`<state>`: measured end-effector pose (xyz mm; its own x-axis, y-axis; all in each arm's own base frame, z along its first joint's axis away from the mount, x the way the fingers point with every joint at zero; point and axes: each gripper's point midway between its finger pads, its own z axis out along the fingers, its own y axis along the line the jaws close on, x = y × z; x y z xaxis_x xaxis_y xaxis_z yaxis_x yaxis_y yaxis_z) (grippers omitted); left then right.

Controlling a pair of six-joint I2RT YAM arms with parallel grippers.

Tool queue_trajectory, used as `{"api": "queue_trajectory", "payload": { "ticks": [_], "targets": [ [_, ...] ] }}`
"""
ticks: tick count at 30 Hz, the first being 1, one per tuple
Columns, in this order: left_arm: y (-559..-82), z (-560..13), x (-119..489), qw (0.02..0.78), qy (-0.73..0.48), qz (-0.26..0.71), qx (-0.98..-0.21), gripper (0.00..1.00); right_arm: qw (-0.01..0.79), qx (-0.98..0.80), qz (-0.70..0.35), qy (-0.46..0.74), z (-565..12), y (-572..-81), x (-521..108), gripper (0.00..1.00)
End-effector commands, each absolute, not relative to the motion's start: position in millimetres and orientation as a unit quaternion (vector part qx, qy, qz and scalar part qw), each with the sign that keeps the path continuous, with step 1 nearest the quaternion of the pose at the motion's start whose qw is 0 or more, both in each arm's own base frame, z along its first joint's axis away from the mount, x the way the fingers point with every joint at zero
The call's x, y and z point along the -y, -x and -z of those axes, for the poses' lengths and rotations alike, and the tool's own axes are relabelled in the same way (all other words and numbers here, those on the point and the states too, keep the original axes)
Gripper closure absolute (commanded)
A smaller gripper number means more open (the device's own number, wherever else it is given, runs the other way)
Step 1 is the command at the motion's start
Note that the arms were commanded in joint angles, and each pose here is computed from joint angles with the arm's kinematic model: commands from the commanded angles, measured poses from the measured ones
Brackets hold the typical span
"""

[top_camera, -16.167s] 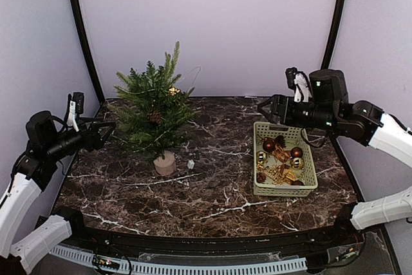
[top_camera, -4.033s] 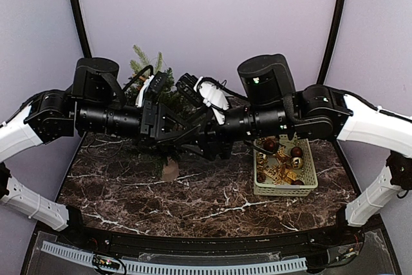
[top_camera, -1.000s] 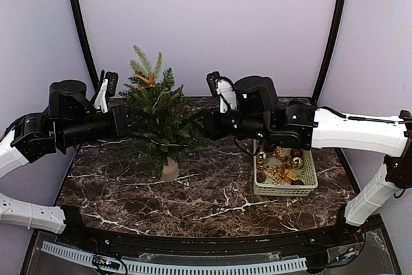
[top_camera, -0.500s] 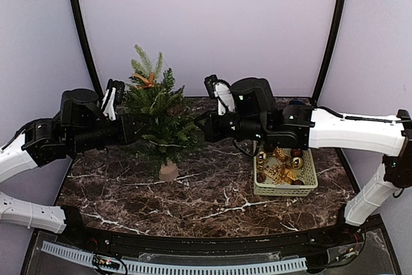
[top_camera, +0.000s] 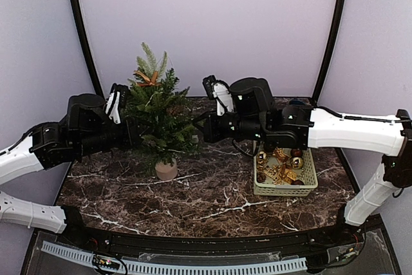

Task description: Decorate the small christmas tree

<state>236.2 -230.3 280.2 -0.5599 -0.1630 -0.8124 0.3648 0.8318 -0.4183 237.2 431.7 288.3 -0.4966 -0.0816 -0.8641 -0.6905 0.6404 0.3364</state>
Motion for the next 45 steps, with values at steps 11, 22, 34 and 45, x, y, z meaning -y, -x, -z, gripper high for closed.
{"api": "queue_trajectory", "payload": {
  "ticks": [11, 22, 34, 45],
  "targets": [
    [-245.3, -260.2, 227.3, 0.461, -0.056, 0.256, -0.848, 0.6, 0.444, -0.78, -0.367, 0.245, -303.7, -240.2, -442.5, 1.0],
    [-238.6, -278.1, 216.7, 0.472, -0.051, 0.264, -0.839, 0.42, 0.445, -0.78, -0.366, 0.245, -303.6, -240.5, -442.6, 1.0],
    [-228.0, -297.9, 207.8, 0.478, -0.053, 0.28, -0.831, 0.3, 0.444, -0.78, -0.367, 0.245, -305.3, -240.4, -442.4, 1.0],
    [-214.0, -311.2, 195.3, 0.466, -0.064, 0.275, -0.839, 0.25, 0.446, -0.779, -0.367, 0.244, -307.5, -241.0, -442.1, 1.0]
  ]
}}
